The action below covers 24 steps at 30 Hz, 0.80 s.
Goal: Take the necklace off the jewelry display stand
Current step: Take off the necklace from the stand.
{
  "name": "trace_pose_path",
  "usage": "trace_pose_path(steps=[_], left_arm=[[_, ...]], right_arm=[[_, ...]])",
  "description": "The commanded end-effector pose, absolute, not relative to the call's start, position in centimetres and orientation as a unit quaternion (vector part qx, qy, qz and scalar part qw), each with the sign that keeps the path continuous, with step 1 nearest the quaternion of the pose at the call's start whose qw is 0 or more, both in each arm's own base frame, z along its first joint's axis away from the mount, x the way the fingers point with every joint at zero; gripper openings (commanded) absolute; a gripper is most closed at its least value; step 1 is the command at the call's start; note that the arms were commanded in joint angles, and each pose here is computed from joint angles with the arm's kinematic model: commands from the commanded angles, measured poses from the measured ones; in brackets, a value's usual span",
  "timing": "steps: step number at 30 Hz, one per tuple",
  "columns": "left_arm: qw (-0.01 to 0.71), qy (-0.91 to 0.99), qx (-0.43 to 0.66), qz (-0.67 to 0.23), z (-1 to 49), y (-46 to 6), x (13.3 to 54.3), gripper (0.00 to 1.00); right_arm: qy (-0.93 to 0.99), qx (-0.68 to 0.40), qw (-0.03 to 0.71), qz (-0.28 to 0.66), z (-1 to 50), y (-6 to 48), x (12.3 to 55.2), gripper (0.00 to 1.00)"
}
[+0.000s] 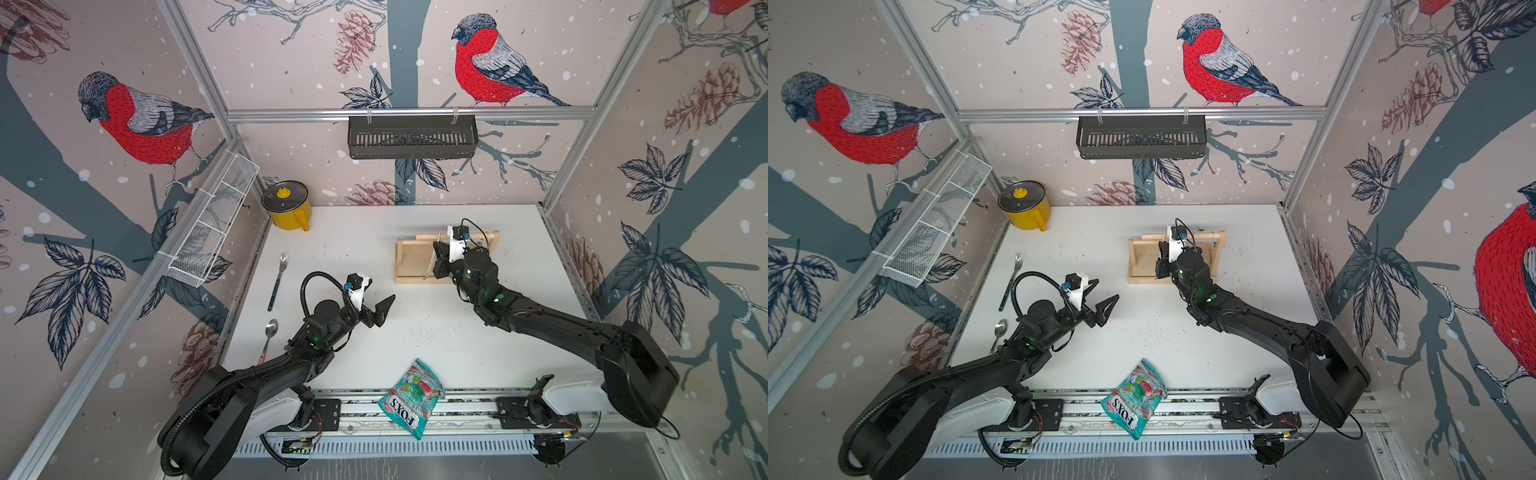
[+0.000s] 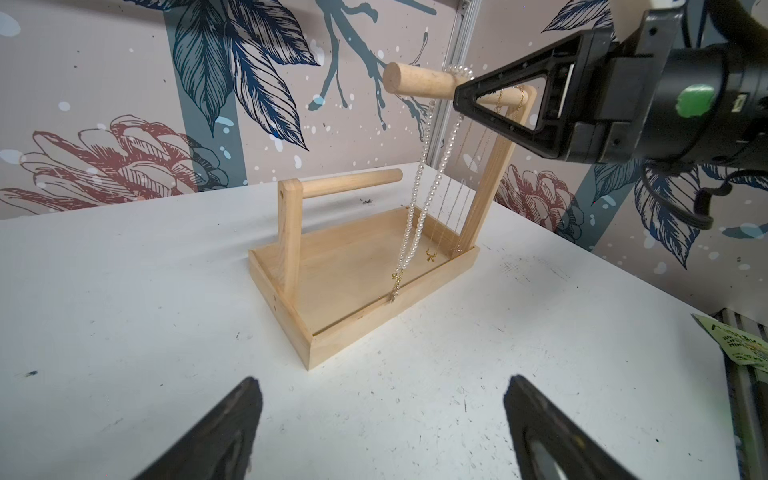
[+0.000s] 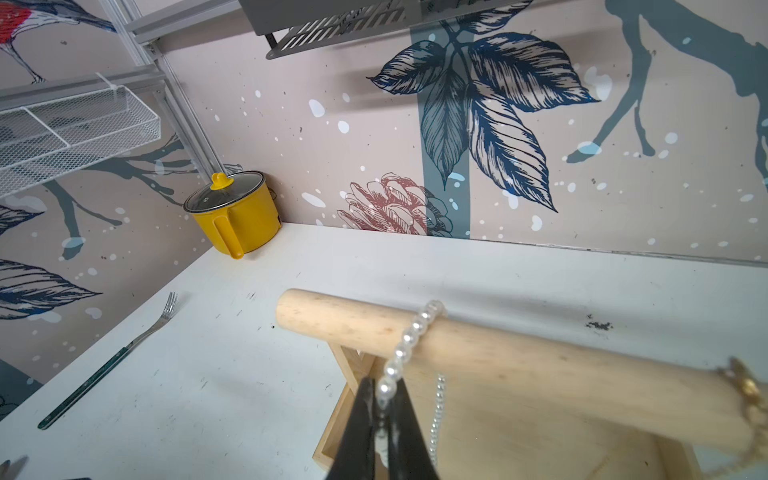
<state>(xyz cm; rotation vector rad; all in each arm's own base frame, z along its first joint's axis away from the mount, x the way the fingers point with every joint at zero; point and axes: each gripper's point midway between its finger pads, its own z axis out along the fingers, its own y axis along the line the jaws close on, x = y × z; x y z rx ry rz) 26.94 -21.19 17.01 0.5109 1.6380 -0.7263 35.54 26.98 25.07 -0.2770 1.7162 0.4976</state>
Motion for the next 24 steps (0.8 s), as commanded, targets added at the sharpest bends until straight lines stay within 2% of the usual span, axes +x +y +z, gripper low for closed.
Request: trace_pose_path(steps=[1,19,24], left_arm=[[0.598,0.704,0.219,-0.315,17.3,-21.5,27.3,0.92],[0.568,0.73,0.216,-0.315,15.2,-22.3,28.6,0.91],[0.567,0.74,0.196,-0.302,14.2,-22.1,29.6,0.88]], right_arm=[[0.742,-0.124,0.622,0.216,25.5,27.7,35.6,0.02],[0.726,-0.183,0.618,0.239,26.8,33.0,35.0,0.01],[0.715,-0.195,0.622,0.254,27.8,34.0,34.5,0.01]])
